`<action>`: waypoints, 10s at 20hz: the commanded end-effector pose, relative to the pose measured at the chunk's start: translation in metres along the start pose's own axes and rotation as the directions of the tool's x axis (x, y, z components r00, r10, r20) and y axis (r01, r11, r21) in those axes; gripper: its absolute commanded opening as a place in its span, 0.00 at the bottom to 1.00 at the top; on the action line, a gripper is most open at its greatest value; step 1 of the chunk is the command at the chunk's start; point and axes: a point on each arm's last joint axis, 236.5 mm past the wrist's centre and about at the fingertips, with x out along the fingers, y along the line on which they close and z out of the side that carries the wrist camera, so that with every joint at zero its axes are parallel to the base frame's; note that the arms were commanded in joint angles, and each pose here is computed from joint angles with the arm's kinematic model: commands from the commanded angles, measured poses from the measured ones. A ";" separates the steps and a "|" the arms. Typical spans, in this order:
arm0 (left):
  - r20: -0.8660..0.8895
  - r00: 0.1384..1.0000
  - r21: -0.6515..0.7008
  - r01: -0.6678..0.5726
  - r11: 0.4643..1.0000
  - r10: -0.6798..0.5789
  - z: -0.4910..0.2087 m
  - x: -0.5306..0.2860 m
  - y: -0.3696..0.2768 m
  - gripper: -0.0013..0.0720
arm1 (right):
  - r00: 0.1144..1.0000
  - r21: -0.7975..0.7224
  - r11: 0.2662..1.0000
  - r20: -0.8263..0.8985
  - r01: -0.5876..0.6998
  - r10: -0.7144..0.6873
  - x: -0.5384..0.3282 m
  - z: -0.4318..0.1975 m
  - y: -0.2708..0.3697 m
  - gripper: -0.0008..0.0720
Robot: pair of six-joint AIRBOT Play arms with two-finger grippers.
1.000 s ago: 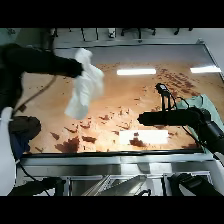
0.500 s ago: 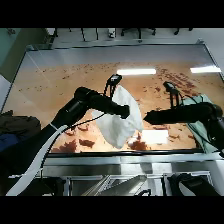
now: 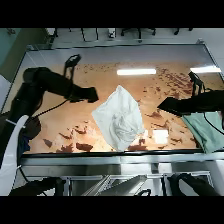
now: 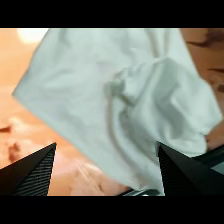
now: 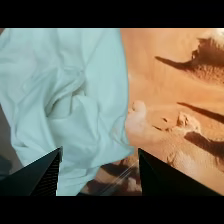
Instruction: Fold the shirts.
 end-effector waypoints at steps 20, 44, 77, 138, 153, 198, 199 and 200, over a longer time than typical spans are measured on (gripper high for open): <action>-0.184 0.943 -0.246 0.231 0.941 -0.279 -0.052 0.204 0.004 0.15 | 0.958 0.100 0.990 -0.259 -0.101 0.124 0.202 0.001 0.006 0.20; -0.062 0.953 -0.200 0.278 0.940 -0.296 0.000 0.149 0.001 0.04 | 0.951 0.055 0.986 -0.262 -0.156 0.165 0.224 0.032 0.026 0.04; 0.213 0.977 -0.119 -0.007 0.993 0.032 0.052 0.058 0.083 0.04 | 0.952 -0.422 0.878 0.095 -0.225 0.290 0.145 0.193 0.136 0.04; -0.326 0.945 -0.012 0.012 1.000 -0.015 -0.167 0.143 -0.002 0.04 | 0.996 0.316 0.947 -0.045 -0.055 0.072 0.101 0.073 -0.104 0.04; -0.209 0.969 -0.395 0.042 0.918 -0.135 -0.090 0.036 0.164 0.97 | 0.893 0.265 0.876 -0.325 0.402 -0.311 0.041 -0.064 -0.179 0.04; -0.413 0.824 -0.363 0.242 0.900 -0.388 -0.132 0.127 0.137 0.04 | 0.994 0.580 0.815 -0.086 -0.005 0.067 0.063 -0.080 -0.192 0.51; -0.413 0.824 -0.363 0.242 0.900 -0.388 -0.132 0.127 0.137 0.04 | 0.993 0.584 0.812 -0.084 -0.016 0.080 0.065 -0.079 -0.191 0.51; -0.413 0.824 -0.364 0.242 0.900 -0.388 -0.132 0.127 0.137 0.04 | 0.992 0.587 0.810 -0.089 -0.017 0.086 0.068 -0.080 -0.190 0.51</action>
